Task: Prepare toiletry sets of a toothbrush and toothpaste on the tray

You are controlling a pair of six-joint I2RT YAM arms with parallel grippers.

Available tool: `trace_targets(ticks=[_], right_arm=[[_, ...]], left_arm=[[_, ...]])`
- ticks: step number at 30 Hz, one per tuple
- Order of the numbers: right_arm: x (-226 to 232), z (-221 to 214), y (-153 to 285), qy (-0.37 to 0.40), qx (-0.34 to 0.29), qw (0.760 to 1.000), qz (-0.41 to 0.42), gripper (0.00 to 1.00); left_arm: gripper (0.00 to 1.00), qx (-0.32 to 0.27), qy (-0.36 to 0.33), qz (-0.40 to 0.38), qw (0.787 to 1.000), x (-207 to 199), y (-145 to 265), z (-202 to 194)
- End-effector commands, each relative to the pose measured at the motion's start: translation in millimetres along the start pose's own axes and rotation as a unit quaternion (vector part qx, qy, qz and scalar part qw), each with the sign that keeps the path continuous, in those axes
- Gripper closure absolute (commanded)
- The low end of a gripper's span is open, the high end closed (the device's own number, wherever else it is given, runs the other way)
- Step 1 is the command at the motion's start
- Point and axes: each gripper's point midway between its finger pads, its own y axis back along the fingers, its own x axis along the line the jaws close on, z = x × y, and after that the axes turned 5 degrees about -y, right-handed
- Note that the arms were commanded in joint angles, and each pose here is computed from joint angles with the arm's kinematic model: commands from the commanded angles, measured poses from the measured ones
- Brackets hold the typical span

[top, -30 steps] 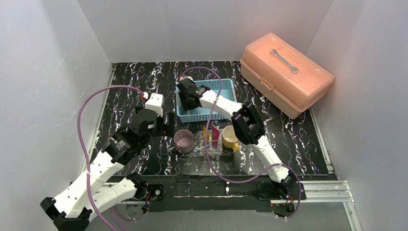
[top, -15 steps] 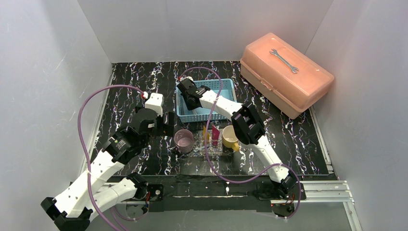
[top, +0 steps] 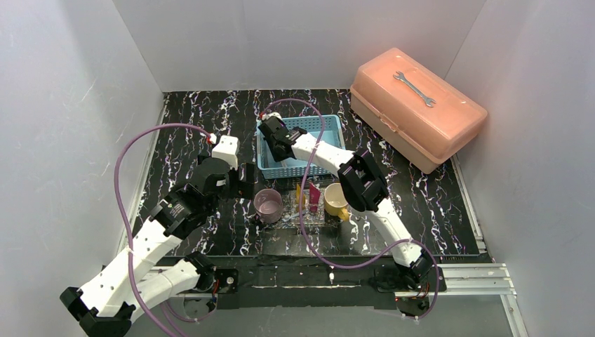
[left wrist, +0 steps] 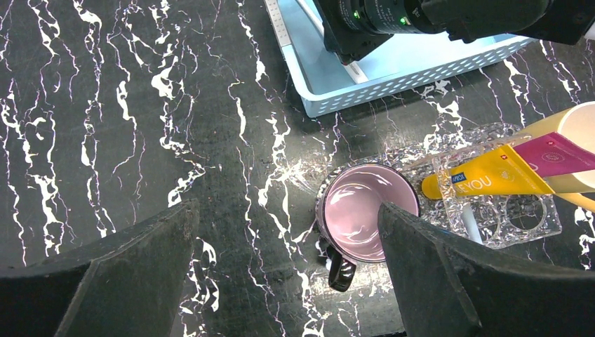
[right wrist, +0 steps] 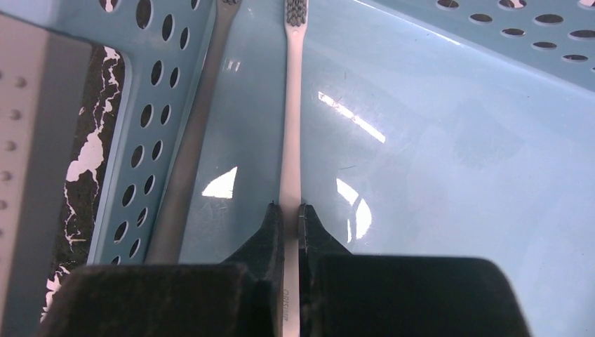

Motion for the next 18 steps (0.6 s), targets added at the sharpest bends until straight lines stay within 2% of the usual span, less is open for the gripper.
trace_targets(ticks=[1,18], right_arm=[[-7,-4,11,0.016,0.006,1.0,-0.009,0.99],[-7,51,66,-0.017,-0.09,0.996,0.013,0.99]], left_arm=[[0.02,-0.001,-0.002,0.007,1.0,4,-1,-1],[0.02,0.005,-0.006,0.011,1.0,4,-4,-3]])
